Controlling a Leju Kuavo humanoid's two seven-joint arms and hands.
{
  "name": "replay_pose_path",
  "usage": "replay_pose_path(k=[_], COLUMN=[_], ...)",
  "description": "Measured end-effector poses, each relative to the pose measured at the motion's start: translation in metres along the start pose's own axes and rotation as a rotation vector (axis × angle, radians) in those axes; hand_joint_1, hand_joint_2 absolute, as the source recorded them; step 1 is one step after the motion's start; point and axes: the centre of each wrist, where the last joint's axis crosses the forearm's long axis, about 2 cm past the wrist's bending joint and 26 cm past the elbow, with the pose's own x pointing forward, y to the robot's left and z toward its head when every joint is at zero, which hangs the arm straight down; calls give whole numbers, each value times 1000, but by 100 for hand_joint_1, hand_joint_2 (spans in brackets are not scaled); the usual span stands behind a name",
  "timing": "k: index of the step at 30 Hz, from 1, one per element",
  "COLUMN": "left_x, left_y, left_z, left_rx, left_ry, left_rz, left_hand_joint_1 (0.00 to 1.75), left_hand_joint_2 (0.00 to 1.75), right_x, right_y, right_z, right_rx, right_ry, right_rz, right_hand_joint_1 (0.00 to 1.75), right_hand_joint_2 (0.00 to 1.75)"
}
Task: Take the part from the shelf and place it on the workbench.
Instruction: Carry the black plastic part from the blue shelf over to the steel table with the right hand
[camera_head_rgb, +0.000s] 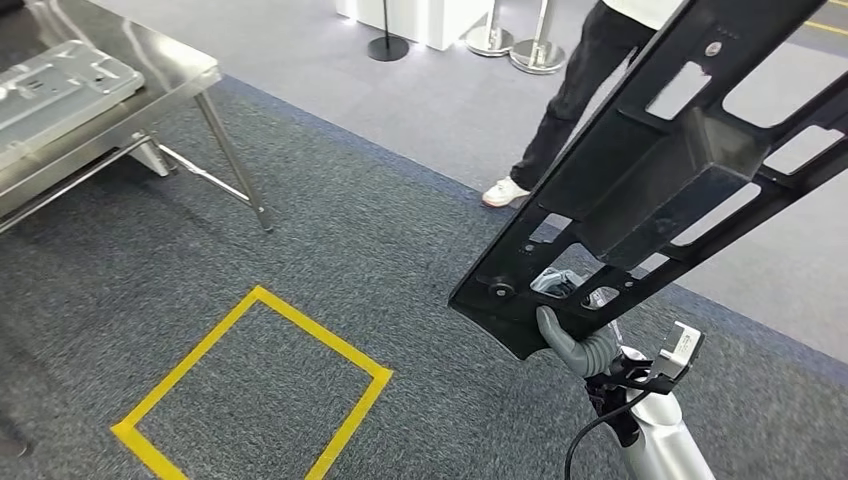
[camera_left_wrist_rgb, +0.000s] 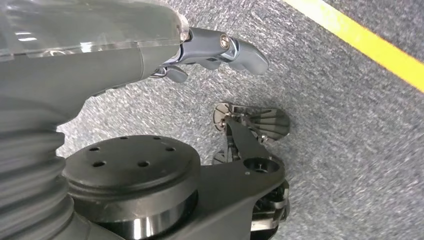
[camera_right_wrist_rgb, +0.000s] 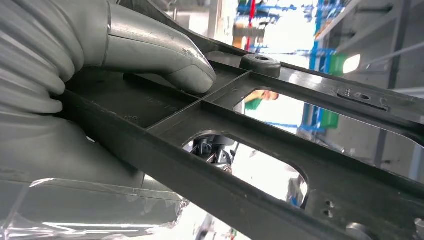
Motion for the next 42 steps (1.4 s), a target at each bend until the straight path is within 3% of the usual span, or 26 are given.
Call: replay_pose_path(k=[25,42], left_x=[12,3], left_y=[0,1], left_z=[-2,-1], left_rx=[10,13], left_ry=[-39,-23], left_rz=[14,12], left_hand_joint_1=[0,0], left_hand_joint_2=[175,175], right_x=[3,1], right_y=[-9,-8], right_z=[-12,-10], right_rx=[7,1], right_ry=[-37,-31], right_rz=[12,4], right_hand_joint_1=[168,168], right_hand_joint_2=[175,175])
